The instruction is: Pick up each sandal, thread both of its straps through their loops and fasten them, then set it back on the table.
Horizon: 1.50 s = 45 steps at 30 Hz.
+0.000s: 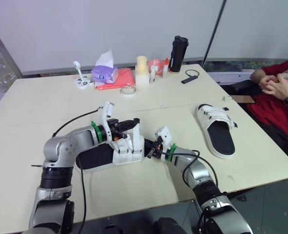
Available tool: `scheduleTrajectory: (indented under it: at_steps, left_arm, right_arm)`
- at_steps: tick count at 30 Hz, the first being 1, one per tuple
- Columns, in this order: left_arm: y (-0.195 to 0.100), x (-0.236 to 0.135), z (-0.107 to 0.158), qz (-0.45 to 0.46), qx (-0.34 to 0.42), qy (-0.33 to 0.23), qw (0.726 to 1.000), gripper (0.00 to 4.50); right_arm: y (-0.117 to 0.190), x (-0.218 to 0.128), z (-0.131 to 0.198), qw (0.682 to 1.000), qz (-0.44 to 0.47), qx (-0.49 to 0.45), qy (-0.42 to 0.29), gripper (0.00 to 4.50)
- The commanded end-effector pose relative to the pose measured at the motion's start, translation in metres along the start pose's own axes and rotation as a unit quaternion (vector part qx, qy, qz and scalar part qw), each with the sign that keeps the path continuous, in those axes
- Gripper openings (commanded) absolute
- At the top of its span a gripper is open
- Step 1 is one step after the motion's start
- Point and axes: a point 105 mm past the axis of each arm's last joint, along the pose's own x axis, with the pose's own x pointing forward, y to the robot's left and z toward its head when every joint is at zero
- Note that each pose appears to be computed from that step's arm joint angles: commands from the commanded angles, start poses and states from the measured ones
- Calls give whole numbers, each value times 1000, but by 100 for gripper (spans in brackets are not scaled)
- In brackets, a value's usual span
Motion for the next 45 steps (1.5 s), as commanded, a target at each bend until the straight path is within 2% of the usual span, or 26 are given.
scheduleTrajectory:
  at_steps: [1,7,14,17,23,24,29,32,34,39,42,45]
  left_arm:
    - [26,-9,11,73,25,-19,997,8]
    - [52,-10,-16,137,64,49,987,8]
    - [52,-4,-26,130,105,84,982,8]
    - [58,-7,-28,138,104,89,981,104]
    - [62,-8,-22,145,130,87,977,409]
    - [62,-8,-20,140,135,81,977,447]
    - [66,-14,-4,138,170,60,974,447]
    - [46,-26,43,80,118,-41,989,447]
    - [36,-41,54,44,88,-66,993,447]
    - [19,-75,35,-8,46,-20,999,447]
    - [7,-97,3,-32,45,60,997,447]
    - [-6,-116,-24,-57,33,120,991,447]
  right_arm:
    - [-4,-24,-77,988,-43,73,125,0]
    - [-3,-24,-79,988,-42,74,127,0]
    - [-3,-23,-77,989,-40,71,126,0]
    - [-4,-23,-78,989,-40,70,128,0]
    - [-3,-24,-79,989,-37,69,129,0]
    - [-2,-24,-79,989,-37,69,129,0]
    - [-4,-24,-74,990,-37,62,123,0]
    - [-10,-34,-38,996,-42,16,73,0]
    - [-8,-41,-16,998,-47,15,40,0]
    - [9,-57,21,999,-30,-20,8,0]
    - [10,-69,58,998,-36,-32,-30,0]
    - [13,-85,75,998,-33,-55,-25,0]
